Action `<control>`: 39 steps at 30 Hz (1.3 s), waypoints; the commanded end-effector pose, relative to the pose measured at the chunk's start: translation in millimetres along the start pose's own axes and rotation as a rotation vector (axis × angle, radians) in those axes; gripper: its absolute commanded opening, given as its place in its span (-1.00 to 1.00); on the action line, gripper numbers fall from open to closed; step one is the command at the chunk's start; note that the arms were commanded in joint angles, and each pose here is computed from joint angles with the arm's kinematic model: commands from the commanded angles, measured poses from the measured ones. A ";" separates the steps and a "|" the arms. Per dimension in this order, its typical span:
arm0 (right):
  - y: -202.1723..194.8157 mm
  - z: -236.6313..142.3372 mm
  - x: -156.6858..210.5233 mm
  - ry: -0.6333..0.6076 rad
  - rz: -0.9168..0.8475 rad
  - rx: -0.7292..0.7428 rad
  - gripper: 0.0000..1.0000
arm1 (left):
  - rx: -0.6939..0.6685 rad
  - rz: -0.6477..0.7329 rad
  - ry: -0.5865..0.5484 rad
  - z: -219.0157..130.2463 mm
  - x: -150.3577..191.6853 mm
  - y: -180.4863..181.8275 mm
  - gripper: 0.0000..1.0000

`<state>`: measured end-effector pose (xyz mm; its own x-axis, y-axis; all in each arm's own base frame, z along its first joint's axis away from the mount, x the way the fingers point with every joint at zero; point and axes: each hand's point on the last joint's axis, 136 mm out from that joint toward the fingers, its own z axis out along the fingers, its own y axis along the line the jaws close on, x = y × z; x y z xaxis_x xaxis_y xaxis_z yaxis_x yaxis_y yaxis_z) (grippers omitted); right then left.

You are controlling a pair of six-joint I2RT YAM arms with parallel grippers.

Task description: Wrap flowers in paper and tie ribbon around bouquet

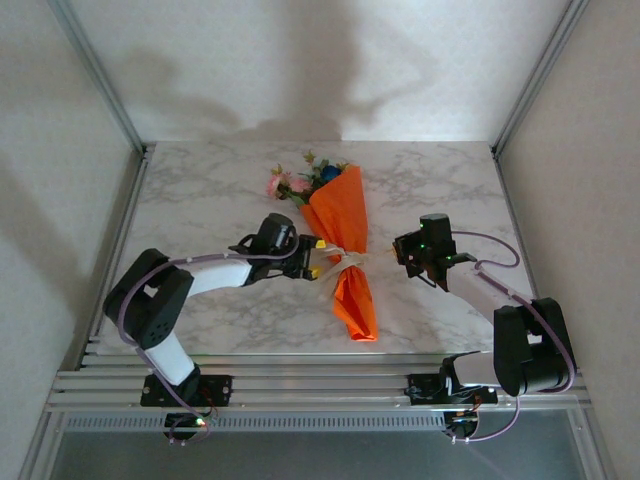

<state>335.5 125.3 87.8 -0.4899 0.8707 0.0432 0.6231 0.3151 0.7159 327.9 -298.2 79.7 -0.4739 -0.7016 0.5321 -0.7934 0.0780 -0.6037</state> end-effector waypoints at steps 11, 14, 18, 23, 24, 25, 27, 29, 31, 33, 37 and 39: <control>-1.8 -1.0 5.8 0.017 -0.016 -0.001 -1.00 | 0.063 -0.111 -0.082 17.3 -18.1 -2.0 -0.03; -1.4 -0.5 6.0 0.019 -0.018 -0.001 -1.00 | 0.061 -0.095 -0.081 20.7 -17.5 -4.2 -0.06; -0.2 -0.3 5.7 0.017 -0.018 -0.004 -1.00 | 0.034 -0.092 -0.089 24.5 -19.1 1.7 -0.12; -0.1 -0.5 6.0 0.018 -0.018 -0.005 -1.00 | 0.041 -0.096 -0.094 29.9 -23.1 2.2 -0.15; -0.2 -0.6 6.3 0.018 -0.018 -0.005 -1.00 | 0.055 -0.089 -0.089 31.1 -21.9 -1.6 -0.20; -0.7 -0.3 6.6 0.019 -0.019 -0.003 -1.00 | 0.062 -0.090 -0.091 31.8 -23.0 -2.9 -0.28; -0.2 -0.9 6.6 0.018 -0.020 -0.006 -1.00 | 0.073 -0.089 -0.095 32.5 -24.1 -4.5 -0.44; 0.1 -1.2 6.7 0.017 -0.020 -0.006 -1.00 | 0.077 -0.087 -0.102 32.3 -25.3 -4.9 -0.60; 0.3 -1.6 6.6 0.016 -0.021 -0.008 -1.00 | 0.077 -0.087 -0.114 30.7 -27.8 -3.0 -0.73; 1.1 -1.9 6.5 0.014 -0.021 -0.012 -1.00 | 0.085 -0.083 -0.127 27.2 -29.8 -2.7 -0.95; 0.3 -3.4 5.4 0.006 -0.030 -0.007 -1.00 | 0.091 -0.071 -0.150 18.2 -34.3 0.0 -1.00; -0.3 -5.5 4.0 -0.003 -0.043 0.000 -1.00 | 0.081 -0.055 -0.155 13.3 -36.1 1.1 -1.00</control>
<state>334.7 127.6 88.7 -0.4971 0.8667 0.0419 0.6183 0.3199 0.7179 347.8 -291.2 42.1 -0.3486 -0.7908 0.5031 -0.8045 -0.0229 -0.5935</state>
